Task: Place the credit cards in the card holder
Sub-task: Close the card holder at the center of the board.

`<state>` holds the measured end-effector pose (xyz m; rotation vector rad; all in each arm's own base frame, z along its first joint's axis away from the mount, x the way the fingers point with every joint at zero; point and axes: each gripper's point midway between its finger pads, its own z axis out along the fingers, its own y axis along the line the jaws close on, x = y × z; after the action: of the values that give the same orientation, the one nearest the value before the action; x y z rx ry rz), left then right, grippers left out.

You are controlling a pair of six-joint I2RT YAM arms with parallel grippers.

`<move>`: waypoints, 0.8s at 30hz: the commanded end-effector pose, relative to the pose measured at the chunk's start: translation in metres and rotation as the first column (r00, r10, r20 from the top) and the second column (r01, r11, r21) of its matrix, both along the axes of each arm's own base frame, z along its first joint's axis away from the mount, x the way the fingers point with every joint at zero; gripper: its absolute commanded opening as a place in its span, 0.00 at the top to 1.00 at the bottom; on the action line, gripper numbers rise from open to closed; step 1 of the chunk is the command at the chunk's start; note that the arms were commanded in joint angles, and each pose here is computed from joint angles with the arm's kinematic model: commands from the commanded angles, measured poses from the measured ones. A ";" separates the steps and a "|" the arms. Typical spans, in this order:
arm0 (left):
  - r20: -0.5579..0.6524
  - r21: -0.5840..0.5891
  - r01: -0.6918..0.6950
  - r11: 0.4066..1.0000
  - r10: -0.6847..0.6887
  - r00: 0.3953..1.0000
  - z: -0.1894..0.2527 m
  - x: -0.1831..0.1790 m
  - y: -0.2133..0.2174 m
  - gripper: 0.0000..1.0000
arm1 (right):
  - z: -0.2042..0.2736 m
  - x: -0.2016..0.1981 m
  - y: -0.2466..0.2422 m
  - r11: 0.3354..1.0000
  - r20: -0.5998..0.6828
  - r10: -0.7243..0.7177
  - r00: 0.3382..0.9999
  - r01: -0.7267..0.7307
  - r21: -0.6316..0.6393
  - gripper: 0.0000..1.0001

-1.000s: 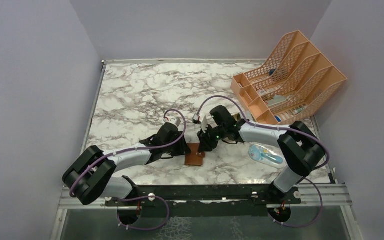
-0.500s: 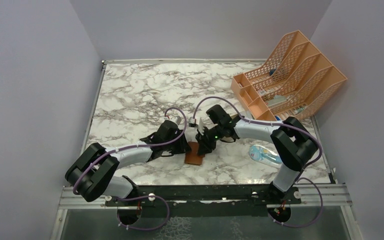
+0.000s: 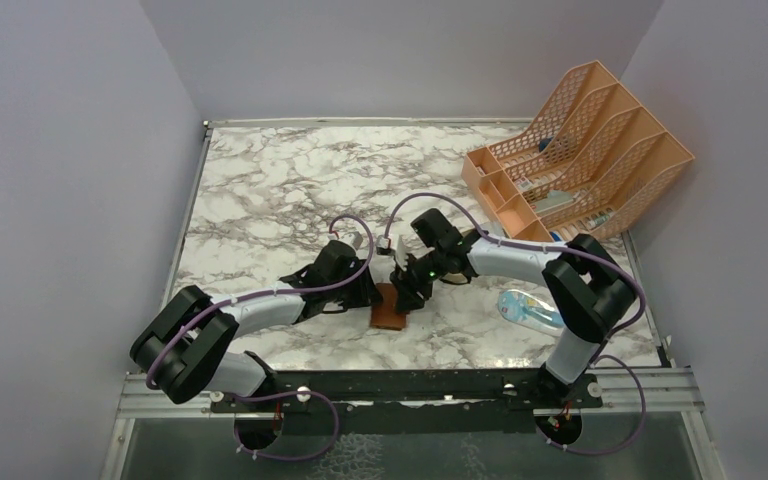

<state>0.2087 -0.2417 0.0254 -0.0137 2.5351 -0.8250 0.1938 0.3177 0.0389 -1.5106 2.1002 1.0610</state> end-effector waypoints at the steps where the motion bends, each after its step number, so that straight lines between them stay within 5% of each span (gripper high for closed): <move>1: -0.001 0.016 0.013 1.000 -0.013 1.000 -0.001 0.001 0.002 0.66 | 0.003 0.020 -0.011 0.995 0.086 -0.069 0.994 0.075 -0.070 0.57; 24: -0.004 -0.005 0.010 1.000 -0.010 1.000 -0.001 0.002 -0.002 0.67 | -0.011 0.005 -0.007 0.999 0.059 -0.002 0.998 0.005 -0.054 0.65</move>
<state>0.2085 -0.2437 0.0256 -0.0088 2.5341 -0.8390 0.2024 0.3085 0.0378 -1.5125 2.1203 0.9563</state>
